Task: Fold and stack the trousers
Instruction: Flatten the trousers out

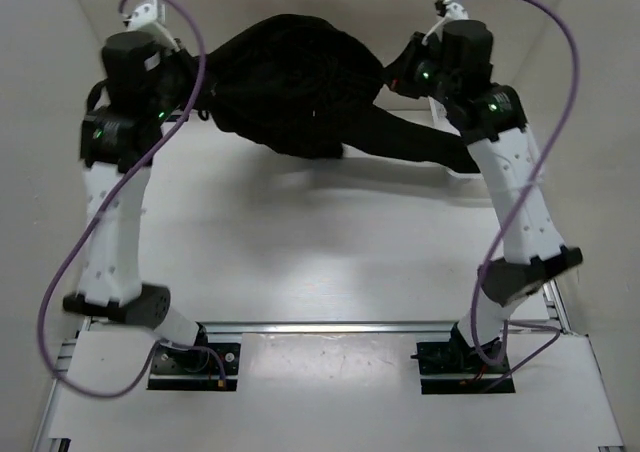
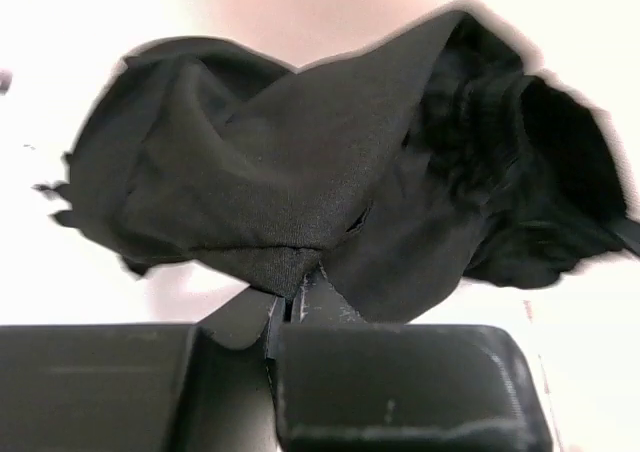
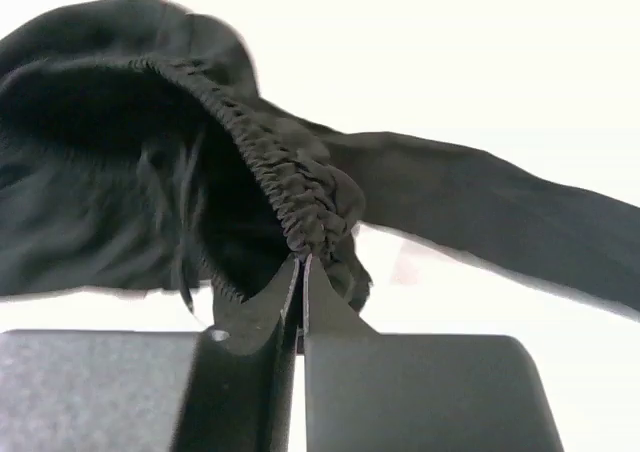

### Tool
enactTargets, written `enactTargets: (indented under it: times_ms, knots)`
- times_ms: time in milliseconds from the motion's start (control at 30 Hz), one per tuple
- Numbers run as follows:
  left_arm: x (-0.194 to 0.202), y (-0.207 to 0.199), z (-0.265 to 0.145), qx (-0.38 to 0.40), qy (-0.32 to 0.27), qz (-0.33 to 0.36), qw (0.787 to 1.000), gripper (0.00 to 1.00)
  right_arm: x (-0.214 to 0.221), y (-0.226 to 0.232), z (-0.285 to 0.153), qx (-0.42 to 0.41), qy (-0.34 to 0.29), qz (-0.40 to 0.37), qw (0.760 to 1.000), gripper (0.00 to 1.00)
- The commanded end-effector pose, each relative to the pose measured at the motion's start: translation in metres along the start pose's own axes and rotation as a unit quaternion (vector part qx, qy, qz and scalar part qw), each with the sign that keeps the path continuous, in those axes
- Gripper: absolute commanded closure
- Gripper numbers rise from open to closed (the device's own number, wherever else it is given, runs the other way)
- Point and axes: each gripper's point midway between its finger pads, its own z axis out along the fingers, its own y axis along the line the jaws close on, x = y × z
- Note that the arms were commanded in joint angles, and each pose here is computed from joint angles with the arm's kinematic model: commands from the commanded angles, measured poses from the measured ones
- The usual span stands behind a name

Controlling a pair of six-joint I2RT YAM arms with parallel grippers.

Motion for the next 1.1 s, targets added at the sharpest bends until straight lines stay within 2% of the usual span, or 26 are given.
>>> enactTargets:
  times_ms: [0,33,67,100,133,167,200,300,333,367,400,433,500,533,567,600,667,700,733,767,800,833,900,1067]
  knots:
    - [0.025,-0.016,-0.046,0.055,0.032,0.023,0.998,0.90,0.028,-0.039,-0.029,0.084,0.025,-0.010,0.996,1.00]
    - [0.032,-0.024,-0.067,0.080,0.031,0.026,0.996,0.84,0.029,-0.060,-0.032,0.111,0.012,-0.007,0.994,0.95]
    - [0.046,-0.034,-0.070,0.112,0.045,0.017,0.993,0.72,0.063,-0.089,-0.044,0.144,0.036,0.004,0.989,0.82]
    - [0.089,-0.025,-0.059,0.107,0.100,0.012,0.989,0.47,0.075,-0.107,-0.049,0.159,0.037,0.009,0.986,0.61]
    - [0.097,-0.021,-0.067,0.109,0.097,0.012,0.989,0.01,0.075,-0.133,-0.063,0.181,0.023,0.033,0.983,0.28]
    - [0.110,-0.013,-0.064,0.093,0.109,0.007,0.990,0.01,0.109,-0.163,-0.064,0.208,0.063,0.047,0.975,0.23]
    - [0.130,0.000,-0.056,0.073,0.129,0.007,0.989,0.01,0.117,-0.188,-0.071,0.226,0.071,0.074,0.969,0.21]
    - [0.140,0.013,-0.051,0.044,0.137,0.014,0.990,0.01,0.152,-0.213,-0.083,0.242,0.108,0.102,0.959,0.27]
    - [0.143,0.018,-0.048,0.033,0.139,0.015,0.990,0.01,0.156,-0.212,-0.088,0.242,0.109,0.097,0.959,0.36]
    - [0.146,0.023,-0.046,0.024,0.140,0.020,0.990,0.04,0.162,-0.212,-0.090,0.240,0.115,0.099,0.959,0.68]
    - [0.144,0.028,-0.045,0.015,0.136,0.019,0.990,0.26,0.174,-0.203,-0.089,0.226,0.129,0.094,0.961,0.86]
    - [0.151,0.037,-0.043,-0.005,0.143,0.021,0.989,0.38,0.188,-0.199,-0.091,0.220,0.142,0.104,0.959,0.98]
    - [0.158,0.052,-0.036,-0.037,0.148,0.016,0.988,0.62,0.208,-0.169,-0.084,0.172,0.166,0.099,0.966,1.00]
    - [0.168,0.070,-0.029,-0.075,0.156,0.006,0.985,0.81,0.225,-0.158,-0.081,0.156,0.186,0.102,0.965,1.00]
    - [0.175,0.080,-0.030,-0.092,0.168,-0.003,0.981,0.83,0.234,-0.144,-0.079,0.139,0.198,0.106,0.965,1.00]
    - [0.182,0.091,-0.025,-0.112,0.176,-0.012,0.978,0.81,0.250,-0.121,-0.077,0.114,0.221,0.090,0.964,0.94]
    - [0.205,0.127,-0.023,-0.170,0.203,-0.046,0.963,0.68,0.266,-0.104,-0.074,0.107,0.239,0.084,0.961,0.81]
    - [0.215,0.142,-0.025,-0.196,0.213,-0.058,0.955,0.59,0.282,-0.085,-0.075,0.086,0.263,0.071,0.958,0.56]
    - [0.228,0.152,-0.026,-0.206,0.229,-0.075,0.948,0.50,0.295,-0.077,-0.077,0.080,0.279,0.066,0.955,0.41]
    - [0.247,0.175,-0.028,-0.228,0.248,-0.098,0.937,0.30,0.314,-0.060,-0.082,0.063,0.304,0.058,0.949,0.30]
    - [0.255,0.180,-0.025,-0.223,0.251,-0.111,0.935,0.17,0.326,-0.052,-0.082,0.058,0.321,0.053,0.944,0.13]
    - [0.277,0.190,-0.027,-0.225,0.275,-0.139,0.925,0.10,0.345,-0.050,-0.087,0.059,0.344,0.047,0.936,0.09]
    - [0.298,0.200,-0.024,-0.235,0.295,-0.151,0.914,0.00,0.378,-0.030,-0.095,0.035,0.384,0.027,0.922,0.08]
    - [0.337,0.233,-0.014,-0.284,0.319,-0.185,0.885,0.00,0.444,0.024,-0.111,0.012,0.439,-0.115,0.891,0.10]
